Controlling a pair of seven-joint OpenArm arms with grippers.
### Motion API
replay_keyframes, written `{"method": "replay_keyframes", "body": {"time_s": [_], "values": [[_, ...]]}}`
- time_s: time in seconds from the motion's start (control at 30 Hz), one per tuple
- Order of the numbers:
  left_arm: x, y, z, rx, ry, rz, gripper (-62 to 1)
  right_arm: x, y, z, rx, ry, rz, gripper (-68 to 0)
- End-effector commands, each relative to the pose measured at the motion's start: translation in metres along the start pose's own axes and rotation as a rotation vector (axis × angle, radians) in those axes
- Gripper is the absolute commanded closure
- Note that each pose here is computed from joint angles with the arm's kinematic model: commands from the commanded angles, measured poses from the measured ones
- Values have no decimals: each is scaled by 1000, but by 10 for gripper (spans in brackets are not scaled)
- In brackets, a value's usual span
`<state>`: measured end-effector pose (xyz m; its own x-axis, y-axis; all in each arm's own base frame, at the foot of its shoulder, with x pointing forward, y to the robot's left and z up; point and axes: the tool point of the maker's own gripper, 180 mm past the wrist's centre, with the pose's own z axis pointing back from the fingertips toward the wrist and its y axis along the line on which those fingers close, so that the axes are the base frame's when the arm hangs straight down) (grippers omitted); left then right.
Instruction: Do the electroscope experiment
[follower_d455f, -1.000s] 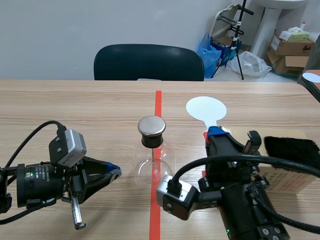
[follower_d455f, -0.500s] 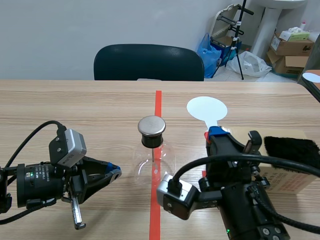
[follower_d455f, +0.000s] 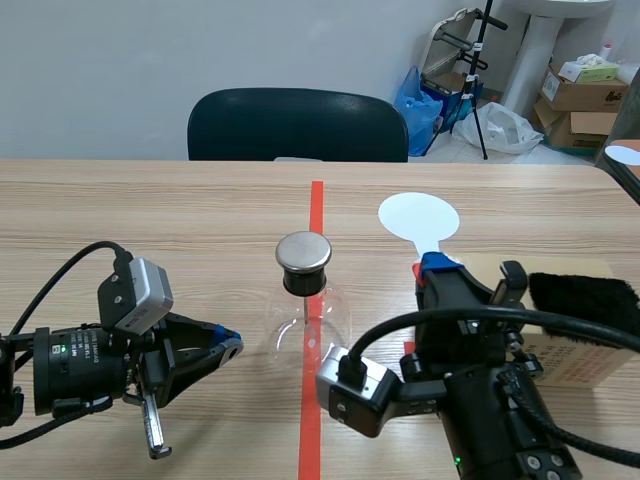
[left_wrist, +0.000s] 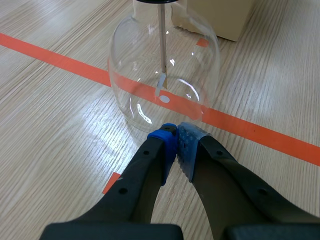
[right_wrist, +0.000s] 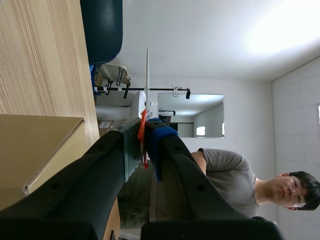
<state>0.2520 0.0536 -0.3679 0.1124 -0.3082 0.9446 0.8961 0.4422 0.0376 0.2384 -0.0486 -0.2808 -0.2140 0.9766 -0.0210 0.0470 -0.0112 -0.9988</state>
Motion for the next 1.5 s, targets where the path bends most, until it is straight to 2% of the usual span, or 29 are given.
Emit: {"method": "replay_keyframes", "body": {"time_s": [0.0, 0.3, 0.67, 0.87, 1.0, 1.47], "values": [[13, 4, -2, 5, -42, -8, -29, -3, -6, -3, -25, -3, 8, -10], [13, 4, -2, 5, -42, -8, -29, 12, -6, -2, -25, -89, 9, -10], [13, 4, -2, 5, -42, -8, -29, 49, -5, 5, -24, -297, 12, -10], [13, 4, -2, 5, -42, -8, -29, 63, -5, 10, -24, -382, 13, -10], [13, 4, -2, 5, -42, -8, -30, 67, -5, 12, -23, -400, 13, -10], [13, 4, -2, 5, -42, -8, -29, 66, -5, 12, -23, -400, 13, -10]]}}
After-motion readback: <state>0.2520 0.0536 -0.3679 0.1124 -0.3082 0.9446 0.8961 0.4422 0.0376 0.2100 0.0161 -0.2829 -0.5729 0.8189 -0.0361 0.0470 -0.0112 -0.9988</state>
